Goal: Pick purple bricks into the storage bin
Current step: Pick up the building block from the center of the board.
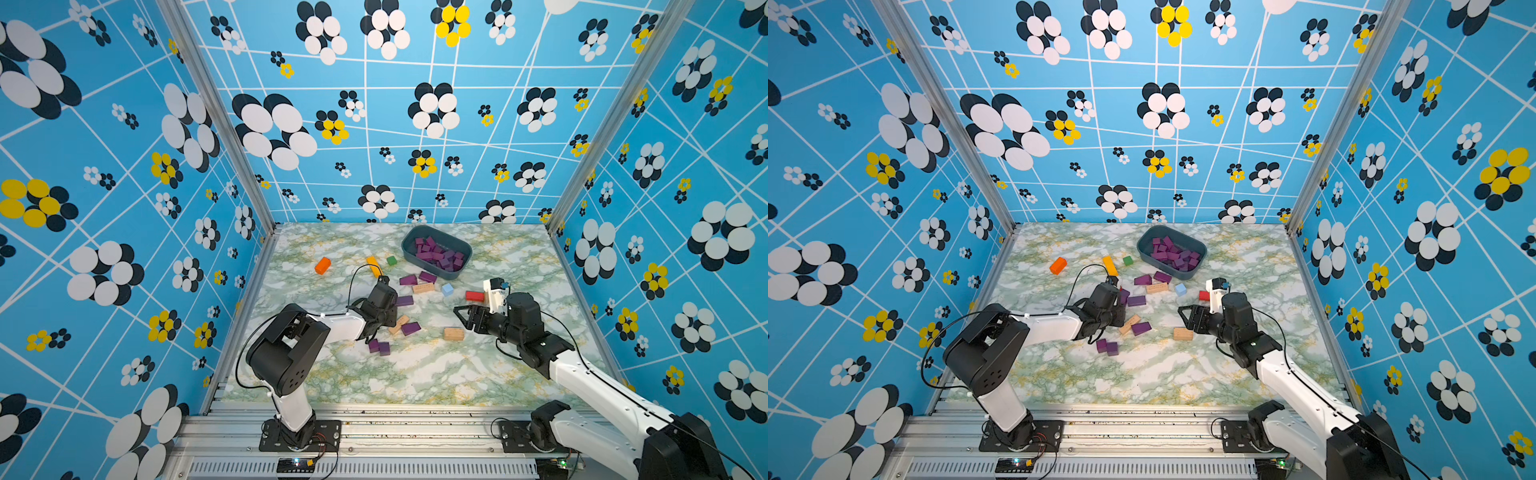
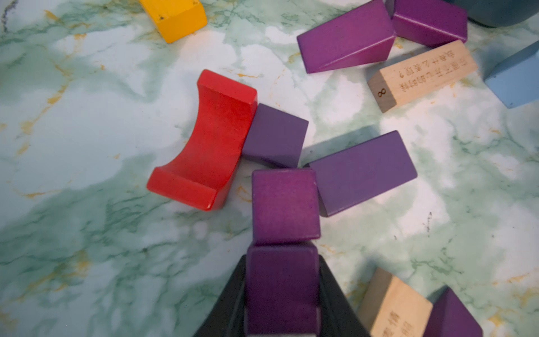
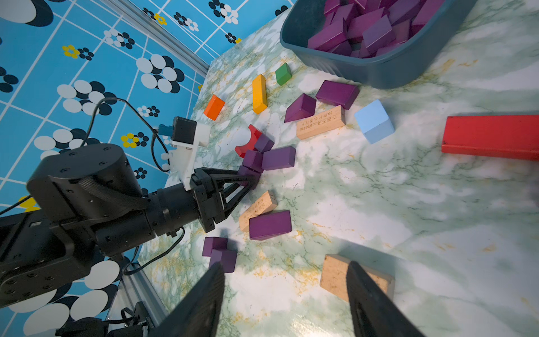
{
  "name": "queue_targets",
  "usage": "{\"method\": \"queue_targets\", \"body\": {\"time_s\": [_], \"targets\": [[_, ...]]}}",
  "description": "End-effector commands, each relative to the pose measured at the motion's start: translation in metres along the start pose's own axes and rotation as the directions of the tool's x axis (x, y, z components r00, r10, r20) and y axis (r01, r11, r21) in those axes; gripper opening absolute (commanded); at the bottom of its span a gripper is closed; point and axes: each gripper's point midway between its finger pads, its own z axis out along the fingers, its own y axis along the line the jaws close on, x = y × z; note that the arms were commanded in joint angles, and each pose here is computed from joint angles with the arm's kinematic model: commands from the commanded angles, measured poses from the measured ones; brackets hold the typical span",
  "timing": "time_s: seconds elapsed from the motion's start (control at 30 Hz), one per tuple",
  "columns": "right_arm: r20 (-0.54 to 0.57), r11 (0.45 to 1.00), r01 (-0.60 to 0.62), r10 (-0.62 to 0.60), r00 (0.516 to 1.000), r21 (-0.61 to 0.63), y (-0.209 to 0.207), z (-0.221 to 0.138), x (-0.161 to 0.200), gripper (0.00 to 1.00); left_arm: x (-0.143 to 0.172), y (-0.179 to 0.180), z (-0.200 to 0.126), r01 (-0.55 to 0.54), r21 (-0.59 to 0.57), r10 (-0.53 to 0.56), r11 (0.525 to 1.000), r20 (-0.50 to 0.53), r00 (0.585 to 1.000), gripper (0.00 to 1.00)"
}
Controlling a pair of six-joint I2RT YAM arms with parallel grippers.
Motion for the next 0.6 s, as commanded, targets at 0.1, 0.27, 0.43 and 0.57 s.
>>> {"method": "queue_targets", "body": {"time_s": [0.1, 0.27, 0.43, 0.57], "targets": [[-0.032, 1.0, 0.022, -0.023, 0.999, -0.019, 0.007, 0.001, 0.002, 0.75, -0.039, -0.038, -0.031, -0.09, 0.118, 0.072, 0.989, 0.148, 0.986, 0.27], [-0.001, 1.0, 0.003, -0.003, 1.0, 0.009, -0.001, -0.001, 0.004, 0.85, -0.071, -0.068, -0.05, -0.14, 0.216, 0.087, 0.966, 0.237, 0.968, 0.27], [0.011, 1.0, -0.006, 0.005, 1.0, 0.028, -0.01, -0.002, 0.01, 0.91, -0.104, -0.089, -0.052, -0.19, 0.25, 0.107, 0.95, 0.311, 0.944, 0.27], [0.024, 0.998, -0.009, 0.008, 1.0, 0.056, -0.018, -0.001, 0.012, 0.96, -0.131, -0.109, -0.04, -0.233, 0.278, 0.126, 0.932, 0.355, 0.926, 0.27]]}}
